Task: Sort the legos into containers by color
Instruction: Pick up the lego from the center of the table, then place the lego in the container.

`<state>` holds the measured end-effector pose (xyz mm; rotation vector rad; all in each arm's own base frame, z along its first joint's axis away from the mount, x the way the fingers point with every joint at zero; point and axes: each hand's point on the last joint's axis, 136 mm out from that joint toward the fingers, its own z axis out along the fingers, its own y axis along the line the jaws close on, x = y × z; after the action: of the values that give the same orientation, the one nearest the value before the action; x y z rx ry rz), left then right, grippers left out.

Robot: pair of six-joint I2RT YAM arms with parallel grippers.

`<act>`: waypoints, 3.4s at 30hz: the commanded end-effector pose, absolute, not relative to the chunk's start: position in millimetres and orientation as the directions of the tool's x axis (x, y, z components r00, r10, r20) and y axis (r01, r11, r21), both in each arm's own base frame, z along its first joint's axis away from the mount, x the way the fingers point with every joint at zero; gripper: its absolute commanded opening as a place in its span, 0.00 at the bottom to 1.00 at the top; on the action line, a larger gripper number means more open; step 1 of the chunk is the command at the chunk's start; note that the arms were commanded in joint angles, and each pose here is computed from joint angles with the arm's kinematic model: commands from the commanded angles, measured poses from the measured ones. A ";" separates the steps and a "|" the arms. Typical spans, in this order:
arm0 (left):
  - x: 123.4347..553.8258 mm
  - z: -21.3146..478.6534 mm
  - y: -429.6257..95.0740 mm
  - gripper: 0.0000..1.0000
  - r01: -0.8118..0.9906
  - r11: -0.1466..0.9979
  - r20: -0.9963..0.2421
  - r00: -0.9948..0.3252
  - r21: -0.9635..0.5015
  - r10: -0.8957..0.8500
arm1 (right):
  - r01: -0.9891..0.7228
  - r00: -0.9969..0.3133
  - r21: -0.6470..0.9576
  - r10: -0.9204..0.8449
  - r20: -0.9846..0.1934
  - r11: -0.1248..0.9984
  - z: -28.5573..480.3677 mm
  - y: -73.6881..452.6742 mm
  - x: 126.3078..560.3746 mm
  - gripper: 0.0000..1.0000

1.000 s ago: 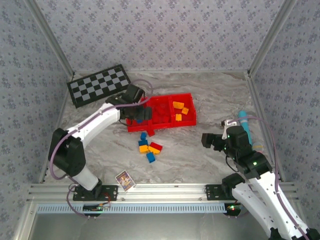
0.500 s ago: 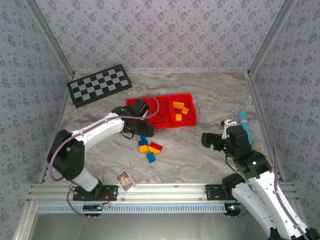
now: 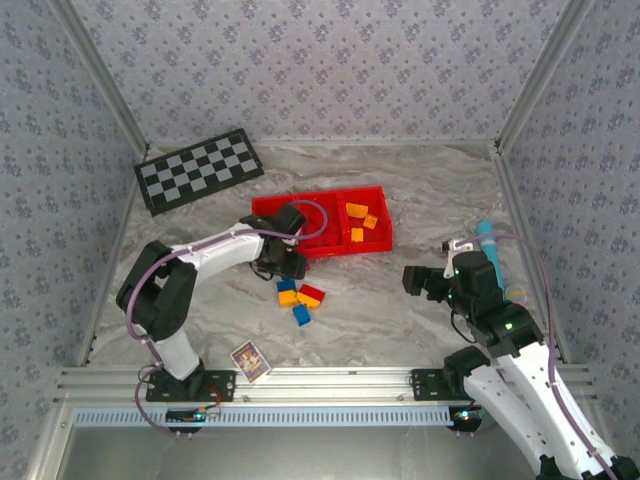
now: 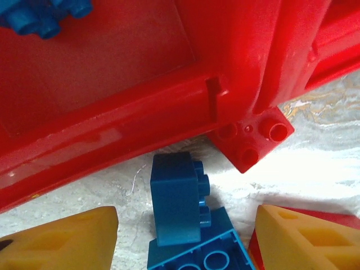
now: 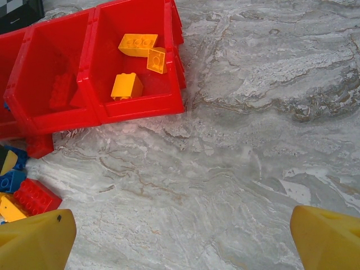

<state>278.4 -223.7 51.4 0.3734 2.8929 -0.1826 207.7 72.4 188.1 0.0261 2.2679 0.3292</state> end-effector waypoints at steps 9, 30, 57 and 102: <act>291.9 47.3 -231.7 0.57 0.222 0.970 -0.247 -0.949 -0.093 0.194 | -0.075 -0.658 0.259 0.147 -0.739 0.963 187.4 71.7 208.8 1.00; 287.7 46.5 -220.8 0.31 0.139 0.986 -0.236 -0.965 -0.089 0.115 | -0.074 -0.656 0.258 0.148 -0.740 0.963 187.7 71.4 209.2 1.00; 313.2 153.1 -200.8 0.22 0.108 0.991 -0.416 -0.907 -0.075 0.067 | -0.077 -0.661 0.262 0.148 -0.736 0.962 187.2 72.5 207.5 1.00; 374.3 158.9 -209.8 0.83 0.173 0.971 -0.475 -0.877 -0.163 0.076 | -0.069 -0.653 0.239 0.137 -0.744 0.969 186.6 70.0 205.9 1.00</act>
<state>389.4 -195.2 134.6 0.0972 2.6960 -0.2166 206.6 73.4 188.5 0.0302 2.2638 0.3307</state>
